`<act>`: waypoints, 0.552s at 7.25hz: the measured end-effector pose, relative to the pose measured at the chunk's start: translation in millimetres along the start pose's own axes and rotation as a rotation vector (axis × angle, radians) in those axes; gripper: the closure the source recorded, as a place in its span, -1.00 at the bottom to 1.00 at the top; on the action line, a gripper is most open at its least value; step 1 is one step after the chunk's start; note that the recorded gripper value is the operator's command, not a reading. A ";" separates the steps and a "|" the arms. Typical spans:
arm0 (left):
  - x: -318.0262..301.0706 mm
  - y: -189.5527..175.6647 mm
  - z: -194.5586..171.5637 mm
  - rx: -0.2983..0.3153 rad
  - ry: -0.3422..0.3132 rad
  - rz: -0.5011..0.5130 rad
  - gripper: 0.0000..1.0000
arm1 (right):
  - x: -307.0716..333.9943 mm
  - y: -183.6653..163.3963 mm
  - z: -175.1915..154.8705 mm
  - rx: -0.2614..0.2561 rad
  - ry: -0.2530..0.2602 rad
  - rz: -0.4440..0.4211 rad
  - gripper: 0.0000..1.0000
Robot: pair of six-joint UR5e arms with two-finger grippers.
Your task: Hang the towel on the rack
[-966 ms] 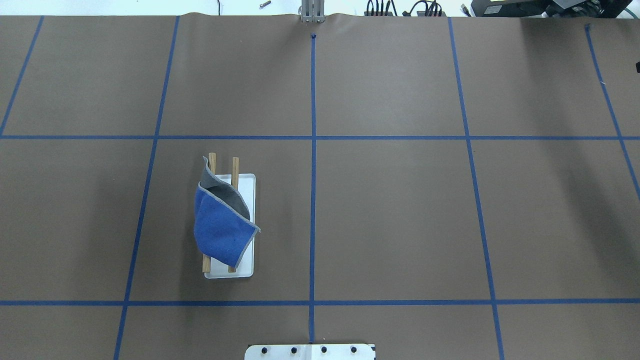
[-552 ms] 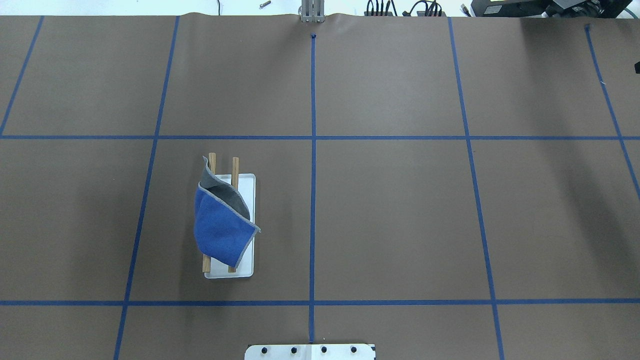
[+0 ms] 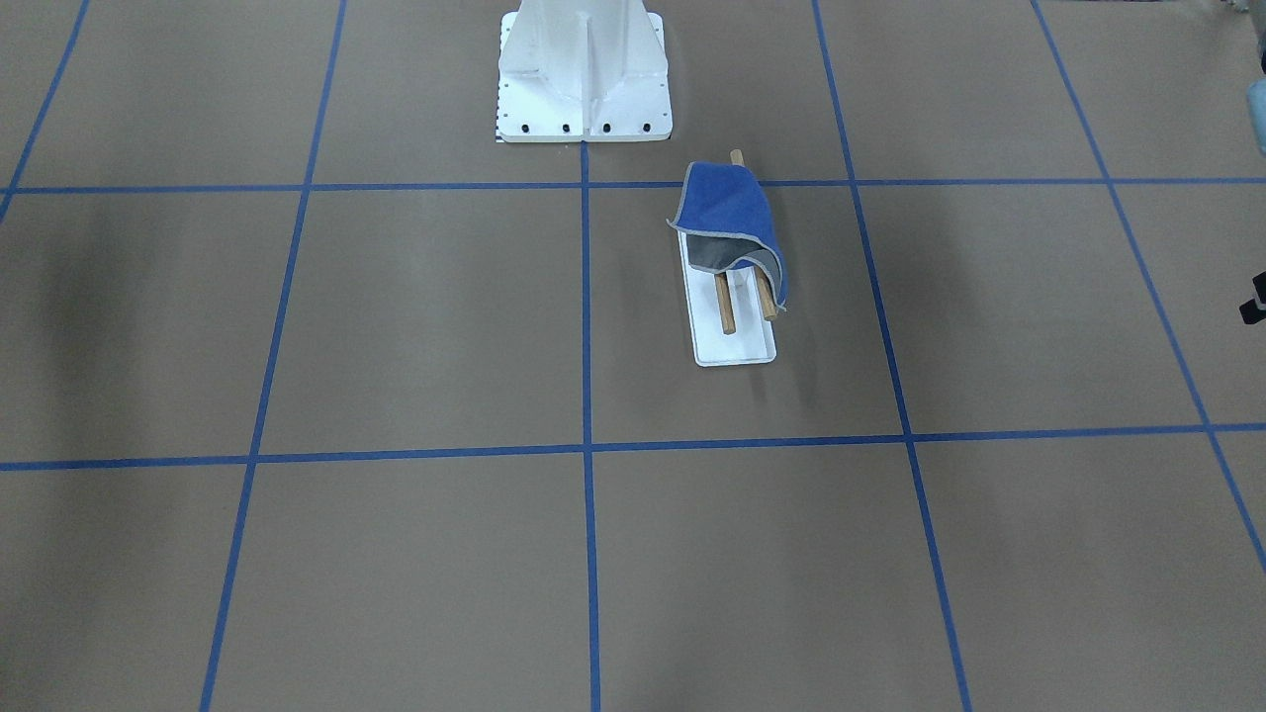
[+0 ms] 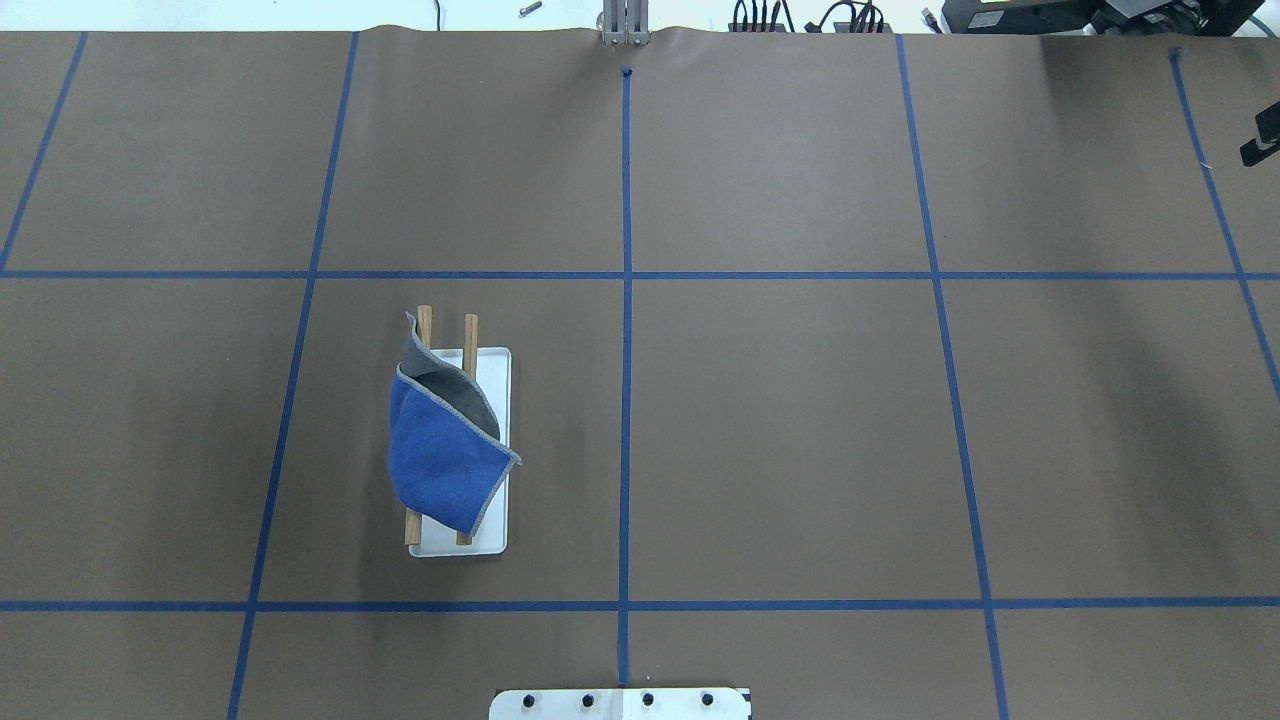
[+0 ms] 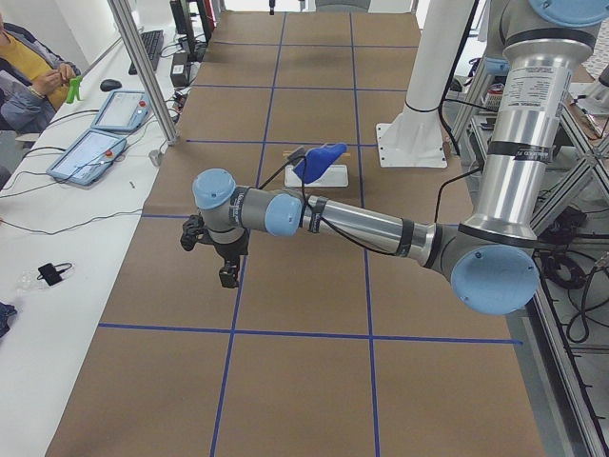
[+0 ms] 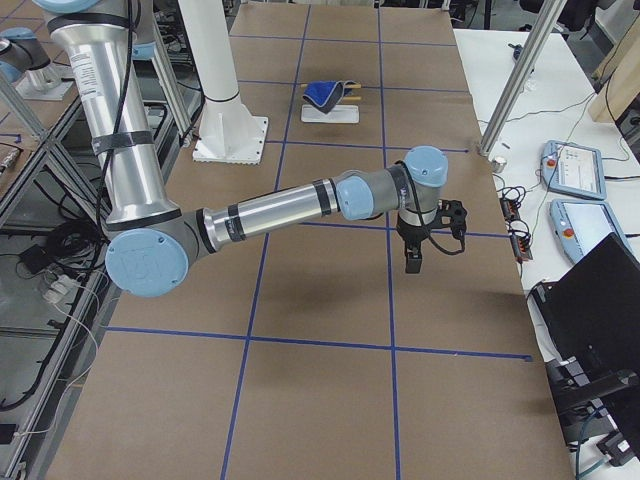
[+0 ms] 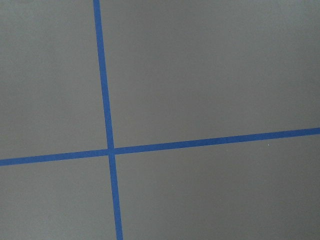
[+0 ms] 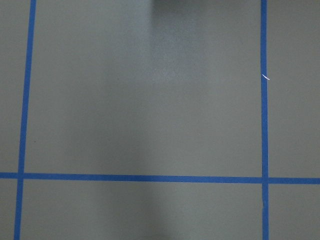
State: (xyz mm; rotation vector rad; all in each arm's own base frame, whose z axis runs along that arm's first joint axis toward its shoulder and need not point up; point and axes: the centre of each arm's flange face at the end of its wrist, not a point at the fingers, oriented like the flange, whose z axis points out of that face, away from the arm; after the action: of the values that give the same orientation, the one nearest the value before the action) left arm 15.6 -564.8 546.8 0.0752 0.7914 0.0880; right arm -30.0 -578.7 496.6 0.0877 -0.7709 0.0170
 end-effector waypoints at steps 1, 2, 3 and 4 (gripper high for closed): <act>1.3 -1.1 -0.6 0.004 0.001 0.004 -0.96 | 0.3 2.3 3.0 -0.012 0.004 -0.029 -1.00; 3.2 -2.0 -2.1 0.008 0.002 0.008 -0.96 | 1.4 4.2 5.6 -0.020 0.005 -0.053 -1.00; 5.1 -2.8 -3.2 0.011 0.002 0.010 -0.96 | 2.1 6.3 7.5 -0.025 0.004 -0.066 -1.00; 6.8 -3.5 -4.4 0.013 0.004 0.013 -0.96 | 2.0 7.9 8.6 -0.028 0.001 -0.073 -1.00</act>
State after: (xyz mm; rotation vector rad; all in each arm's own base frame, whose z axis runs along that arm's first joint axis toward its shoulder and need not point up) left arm 17.5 -567.4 538.6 0.0929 0.7960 0.0951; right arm -34.9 -571.6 504.7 0.0888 -0.7659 -0.0631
